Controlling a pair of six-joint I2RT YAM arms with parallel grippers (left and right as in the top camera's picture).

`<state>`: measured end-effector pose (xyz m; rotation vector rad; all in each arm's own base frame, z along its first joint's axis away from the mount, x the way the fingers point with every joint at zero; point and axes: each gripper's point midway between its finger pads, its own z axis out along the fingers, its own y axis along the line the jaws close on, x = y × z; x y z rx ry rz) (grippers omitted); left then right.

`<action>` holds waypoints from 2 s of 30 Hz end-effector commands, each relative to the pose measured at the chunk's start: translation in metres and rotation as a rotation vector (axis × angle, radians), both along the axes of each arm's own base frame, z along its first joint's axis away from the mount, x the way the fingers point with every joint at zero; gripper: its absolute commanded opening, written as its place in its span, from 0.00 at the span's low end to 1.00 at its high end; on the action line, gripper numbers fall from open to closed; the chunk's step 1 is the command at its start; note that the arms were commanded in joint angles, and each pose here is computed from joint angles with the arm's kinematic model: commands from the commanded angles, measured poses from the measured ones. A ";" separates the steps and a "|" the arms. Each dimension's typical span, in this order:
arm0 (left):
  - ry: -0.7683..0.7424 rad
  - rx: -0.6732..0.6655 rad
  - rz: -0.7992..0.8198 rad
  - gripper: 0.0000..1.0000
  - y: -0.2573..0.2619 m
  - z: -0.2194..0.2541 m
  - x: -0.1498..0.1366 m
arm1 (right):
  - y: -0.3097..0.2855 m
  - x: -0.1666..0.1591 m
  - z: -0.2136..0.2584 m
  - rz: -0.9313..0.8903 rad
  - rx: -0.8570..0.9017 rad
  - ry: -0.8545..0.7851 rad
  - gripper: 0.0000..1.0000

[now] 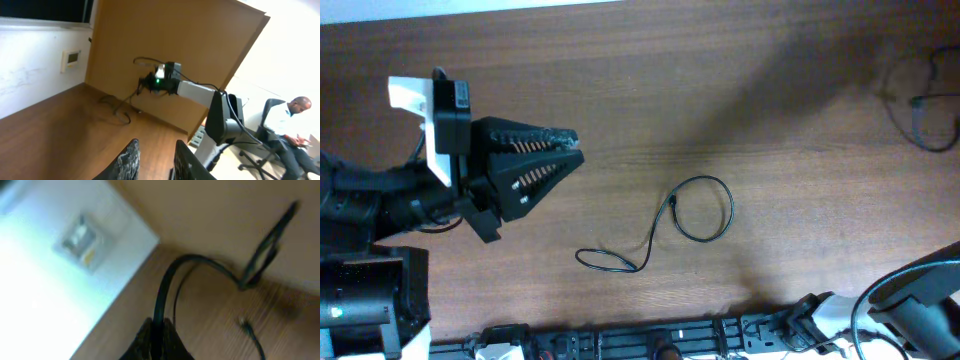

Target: Untangle cables

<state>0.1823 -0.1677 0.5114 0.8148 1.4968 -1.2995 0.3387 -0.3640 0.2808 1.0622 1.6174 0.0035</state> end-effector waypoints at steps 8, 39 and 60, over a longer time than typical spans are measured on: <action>-0.012 0.004 -0.039 0.24 -0.001 0.003 -0.011 | -0.001 -0.008 -0.030 0.017 0.070 0.101 0.99; -0.038 0.062 0.099 0.39 0.005 -0.019 0.008 | 0.447 -0.010 -0.132 1.508 0.075 0.757 0.99; 0.414 0.481 0.598 0.28 0.070 -0.154 0.005 | 0.555 -0.114 -0.107 2.260 -0.455 0.670 0.99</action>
